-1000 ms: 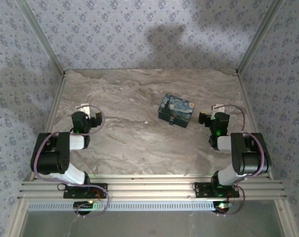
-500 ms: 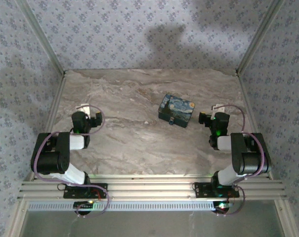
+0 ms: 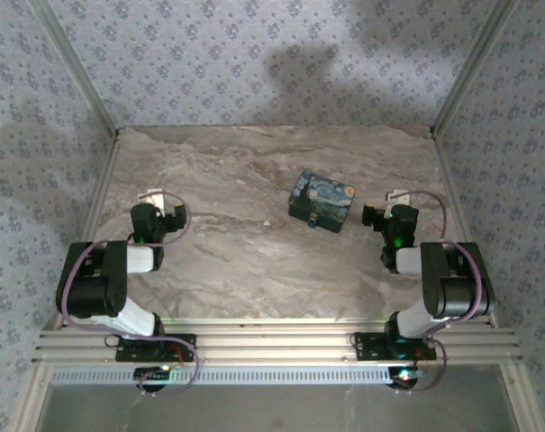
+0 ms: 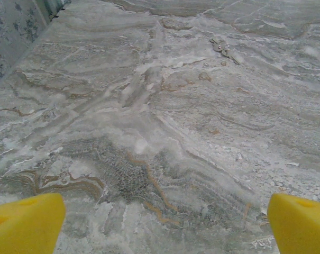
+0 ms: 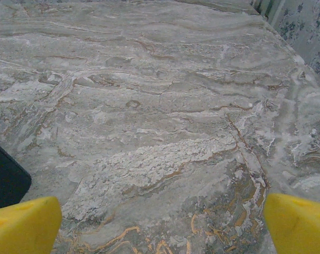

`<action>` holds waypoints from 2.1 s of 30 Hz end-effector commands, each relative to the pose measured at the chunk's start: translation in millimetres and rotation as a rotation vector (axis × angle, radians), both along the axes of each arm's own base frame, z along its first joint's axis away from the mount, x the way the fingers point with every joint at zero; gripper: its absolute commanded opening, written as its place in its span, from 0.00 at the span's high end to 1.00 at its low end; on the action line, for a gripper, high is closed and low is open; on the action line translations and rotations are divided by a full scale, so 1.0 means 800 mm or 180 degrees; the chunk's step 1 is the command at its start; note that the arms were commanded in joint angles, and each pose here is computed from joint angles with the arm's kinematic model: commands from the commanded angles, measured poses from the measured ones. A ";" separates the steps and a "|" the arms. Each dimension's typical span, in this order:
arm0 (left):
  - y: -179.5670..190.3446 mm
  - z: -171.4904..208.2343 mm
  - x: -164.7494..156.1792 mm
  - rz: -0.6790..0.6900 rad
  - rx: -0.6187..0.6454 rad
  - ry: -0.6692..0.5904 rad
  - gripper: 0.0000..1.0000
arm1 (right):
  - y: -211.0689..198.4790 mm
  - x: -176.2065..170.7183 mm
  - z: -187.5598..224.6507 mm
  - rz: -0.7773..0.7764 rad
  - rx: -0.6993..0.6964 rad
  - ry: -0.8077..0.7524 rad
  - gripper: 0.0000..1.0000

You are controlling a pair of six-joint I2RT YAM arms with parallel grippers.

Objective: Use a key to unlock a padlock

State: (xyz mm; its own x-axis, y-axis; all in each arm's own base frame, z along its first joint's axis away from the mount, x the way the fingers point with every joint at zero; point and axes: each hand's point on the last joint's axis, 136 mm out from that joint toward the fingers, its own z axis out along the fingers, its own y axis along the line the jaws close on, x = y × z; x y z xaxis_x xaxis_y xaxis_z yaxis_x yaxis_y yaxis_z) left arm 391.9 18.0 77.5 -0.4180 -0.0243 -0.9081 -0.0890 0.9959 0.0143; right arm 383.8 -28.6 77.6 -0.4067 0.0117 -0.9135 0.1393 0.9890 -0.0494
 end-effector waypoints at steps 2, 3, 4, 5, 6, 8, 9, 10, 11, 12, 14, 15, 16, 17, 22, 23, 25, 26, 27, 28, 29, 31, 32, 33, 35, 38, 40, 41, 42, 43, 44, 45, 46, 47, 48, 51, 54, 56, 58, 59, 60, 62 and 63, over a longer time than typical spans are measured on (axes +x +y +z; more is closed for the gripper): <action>-0.011 0.034 0.008 -0.0145 -0.0043 -0.0035 0.02 | -0.007 0.005 0.025 -0.0092 -0.0037 -0.0124 0.00; -0.009 0.041 0.008 -0.0100 -0.0075 0.0060 0.02 | -0.009 0.004 0.034 -0.0121 -0.0037 -0.0107 0.00; -0.009 0.051 0.008 -0.0076 -0.0125 0.0157 0.02 | -0.012 0.003 0.043 -0.0167 -0.0019 -0.0051 0.00; -0.012 0.060 0.008 -0.0082 -0.0204 0.0203 0.02 | -0.015 0.000 0.053 -0.0243 0.0043 0.0024 0.00; -0.015 0.070 0.009 -0.0087 -0.0303 0.0211 0.02 | -0.020 -0.003 0.062 -0.0367 0.0169 0.0095 0.00; -0.031 0.092 0.010 -0.0204 -0.0542 0.0214 0.05 | -0.024 -0.011 0.082 -0.0587 0.0664 0.0283 0.00; -0.037 0.100 0.011 -0.0231 -0.0636 0.0235 0.07 | -0.020 -0.016 0.087 -0.0617 0.0880 0.0409 0.00; -0.047 0.109 0.013 -0.0278 -0.0745 0.0275 0.09 | -0.011 -0.024 0.085 -0.0634 0.1097 0.0618 0.00; -0.060 0.115 0.016 -0.0359 -0.0838 0.0340 0.11 | 0.000 -0.027 0.086 -0.0598 0.1284 0.0734 0.00; -0.073 0.118 0.018 -0.0431 -0.0898 0.0410 0.13 | 0.010 -0.030 0.084 -0.0592 0.1439 0.0827 0.00; -0.112 0.128 0.028 -0.0651 -0.1024 0.0569 0.16 | 0.033 -0.034 0.074 -0.0560 0.1725 0.1023 0.00; -0.133 0.130 0.033 -0.0770 -0.1082 0.0650 0.18 | 0.043 -0.036 0.068 -0.0548 0.1828 0.1111 0.01; -0.157 0.131 0.039 -0.0885 -0.1171 0.0749 0.22 | 0.053 -0.035 0.063 -0.0516 0.1934 0.1195 0.04; -0.186 0.133 0.045 -0.1064 -0.1293 0.0848 0.27 | 0.068 -0.034 0.058 -0.0421 0.2044 0.1294 0.09; -0.326 0.119 0.060 -0.1820 -0.1524 0.1370 0.35 | 0.120 -0.020 0.040 -0.0077 0.2170 0.1637 0.16; -0.350 0.112 0.063 -0.1898 -0.1507 0.1455 0.34 | 0.130 -0.016 0.038 -0.0022 0.2171 0.1699 0.16; -0.387 0.099 0.067 -0.2017 -0.1524 0.1591 0.34 | 0.145 -0.010 0.033 0.0064 0.2152 0.1820 0.14; -0.402 0.091 0.071 -0.2061 -0.1543 0.1649 0.34 | 0.151 -0.006 0.030 0.0100 0.2132 0.1874 0.14; -0.414 0.082 0.075 -0.2076 -0.1561 0.1703 0.34 | 0.155 -0.003 0.026 0.0113 0.2112 0.1937 0.14; -0.420 0.074 0.079 -0.2071 -0.1573 0.1749 0.34 | 0.158 0.001 0.022 0.0125 0.2096 0.1987 0.14; -0.424 0.064 0.084 -0.2039 -0.1591 0.1806 0.34 | 0.160 0.004 0.019 0.0128 0.2089 0.2034 0.14; -0.430 0.049 0.090 -0.1997 -0.1637 0.1908 0.34 | 0.167 0.012 0.012 0.0167 0.2088 0.2147 0.14; -0.434 0.044 0.091 -0.2018 -0.1678 0.1946 0.34 | 0.172 0.017 0.010 0.0216 0.2099 0.2189 0.15; -0.439 0.042 0.091 -0.2068 -0.1732 0.1962 0.34 | 0.177 0.022 0.009 0.0262 0.2097 0.2221 0.17; -0.447 0.040 0.089 -0.2151 -0.1829 0.1984 0.35 | 0.187 0.029 0.004 0.0357 0.2062 0.2304 0.21; -0.448 0.033 0.087 -0.2176 -0.1859 0.2029 0.35 | 0.213 0.056 0.015 0.0602 0.1986 0.2308 0.26; -0.445 0.028 0.086 -0.2175 -0.1877 0.2061 0.35 | 0.233 0.069 0.014 0.0745 0.1948 0.2370 0.28; -0.442 0.025 0.086 -0.2165 -0.1906 0.2084 0.35 | 0.244 0.076 0.013 0.0818 0.1931 0.2384 0.28; -0.438 0.023 0.086 -0.2154 -0.1945 0.2097 0.35 | 0.255 0.082 0.013 0.0877 0.1916 0.2400 0.29; -0.433 0.019 0.087 -0.2115 -0.1979 0.2119 0.35 | 0.264 0.087 0.012 0.0908 0.1903 0.2420 0.29; -0.424 0.015 0.089 -0.2050 -0.2012 0.2134 0.35 | 0.274 0.094 0.012 0.0937 0.1885 0.2424 0.29; -0.416 0.013 0.092 -0.1990 -0.2053 0.2126 0.36 | 0.284 0.100 0.010 0.0952 0.1879 0.2440 0.30; -0.408 0.011 0.094 -0.1931 -0.2099 0.2112 0.36 | 0.294 0.106 0.011 0.0968 0.1877 0.2430 0.30; -0.399 0.009 0.097 -0.1867 -0.2157 0.2094 0.37 | 0.305 0.112 0.011 0.0985 0.1887 0.2420 0.30; -0.391 0.008 0.099 -0.1819 -0.2211 0.2073 0.37 | 0.317 0.118 0.011 0.1007 0.1904 0.2411 0.30; -0.364 0.005 0.108 -0.1666 -0.2291 0.2046 0.38 | 0.346 0.133 0.013 0.1001 0.1959 0.2385 0.31; -0.345 0.007 0.118 -0.1593 -0.2330 0.2006 0.39 | 0.365 0.143 0.014 0.0964 0.2037 0.2343 0.32; -0.337 0.011 0.125 -0.1580 -0.2334 0.1990 0.40 | 0.372 0.150 0.017 0.0911 0.2096 0.2302 0.32; -0.328 0.018 0.129 -0.1564 -0.2250 0.1986 0.40 | 0.372 0.153 0.024 0.0841 0.2141 0.2277 0.31; -0.321 0.021 0.132 -0.1520 -0.2169 0.1984 0.40 | 0.371 0.152 0.028 0.0822 0.2156 0.2279 0.30; -0.311 0.025 0.134 -0.1463 -0.2082 0.1972 0.39 | 0.368 0.153 0.034 0.0799 0.2147 0.2248 0.28; -0.290 0.036 0.138 -0.1338 -0.1942 0.1934 0.37 | 0.357 0.158 0.049 0.0770 0.2124 0.2161 0.24; -0.280 0.041 0.140 -0.1279 -0.1890 0.1914 0.36 | 0.351 0.159 0.057 0.0759 0.2125 0.2136 0.23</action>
State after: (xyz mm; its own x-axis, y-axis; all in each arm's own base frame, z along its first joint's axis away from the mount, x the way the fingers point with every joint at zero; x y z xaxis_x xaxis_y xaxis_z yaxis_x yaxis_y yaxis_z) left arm 504.0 -227.6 84.6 -0.9051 -0.1813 -0.3847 0.1214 0.7568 -0.6422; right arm 508.1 259.8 94.7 -0.9135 0.2526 -0.3188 0.0529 0.8509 0.5227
